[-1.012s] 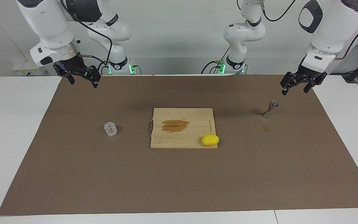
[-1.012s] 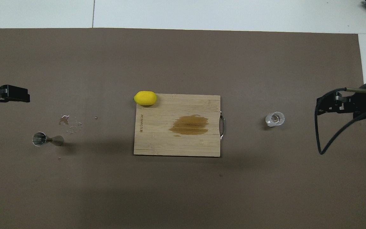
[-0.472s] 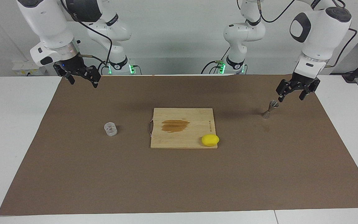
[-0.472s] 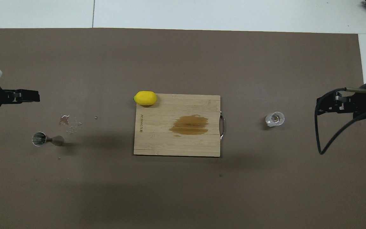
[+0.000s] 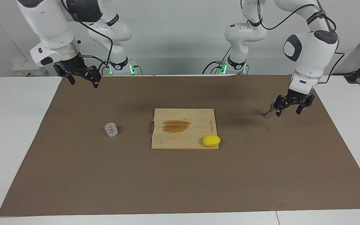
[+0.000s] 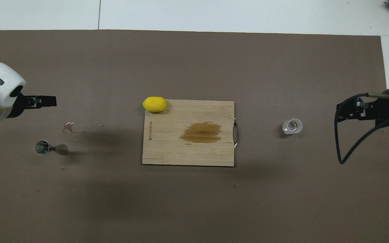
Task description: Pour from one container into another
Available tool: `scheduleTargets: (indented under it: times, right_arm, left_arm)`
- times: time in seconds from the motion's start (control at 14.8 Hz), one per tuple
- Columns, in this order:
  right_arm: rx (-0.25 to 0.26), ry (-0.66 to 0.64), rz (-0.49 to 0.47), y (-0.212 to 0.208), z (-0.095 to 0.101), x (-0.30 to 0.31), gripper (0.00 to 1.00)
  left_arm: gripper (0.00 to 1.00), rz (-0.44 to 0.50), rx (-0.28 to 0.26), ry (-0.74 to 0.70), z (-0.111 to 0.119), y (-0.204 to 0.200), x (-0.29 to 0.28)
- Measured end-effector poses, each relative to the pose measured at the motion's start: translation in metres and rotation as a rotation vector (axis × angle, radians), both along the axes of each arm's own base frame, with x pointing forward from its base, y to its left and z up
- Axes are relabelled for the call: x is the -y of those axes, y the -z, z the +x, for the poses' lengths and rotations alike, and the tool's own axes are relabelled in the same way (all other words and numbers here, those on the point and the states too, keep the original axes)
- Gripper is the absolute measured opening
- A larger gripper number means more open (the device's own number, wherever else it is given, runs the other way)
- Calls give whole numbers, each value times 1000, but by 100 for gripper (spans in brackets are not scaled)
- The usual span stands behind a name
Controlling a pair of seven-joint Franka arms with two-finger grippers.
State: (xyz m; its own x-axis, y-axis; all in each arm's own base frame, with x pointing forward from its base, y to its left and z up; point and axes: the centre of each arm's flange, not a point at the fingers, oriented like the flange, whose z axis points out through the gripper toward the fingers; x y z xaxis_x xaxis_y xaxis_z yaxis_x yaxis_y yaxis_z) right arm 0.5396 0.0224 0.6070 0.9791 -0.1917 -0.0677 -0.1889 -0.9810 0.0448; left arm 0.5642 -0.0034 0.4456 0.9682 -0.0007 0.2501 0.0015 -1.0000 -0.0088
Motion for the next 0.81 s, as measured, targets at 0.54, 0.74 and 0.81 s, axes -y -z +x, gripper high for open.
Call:
scheduleTargets:
  times: [0.54, 0.74, 0.81]
  right_arm:
    - [0, 0, 0, 0, 0, 0, 100]
    - [0, 0, 0, 0, 0, 0, 100]
    - [0, 0, 0, 0, 0, 0, 100]
  left_arm:
    - [100, 0, 5, 34, -4, 21, 18]
    - [100, 7, -122, 80, -8, 10, 44]
    - [100, 11, -162, 93, -10, 5, 52]
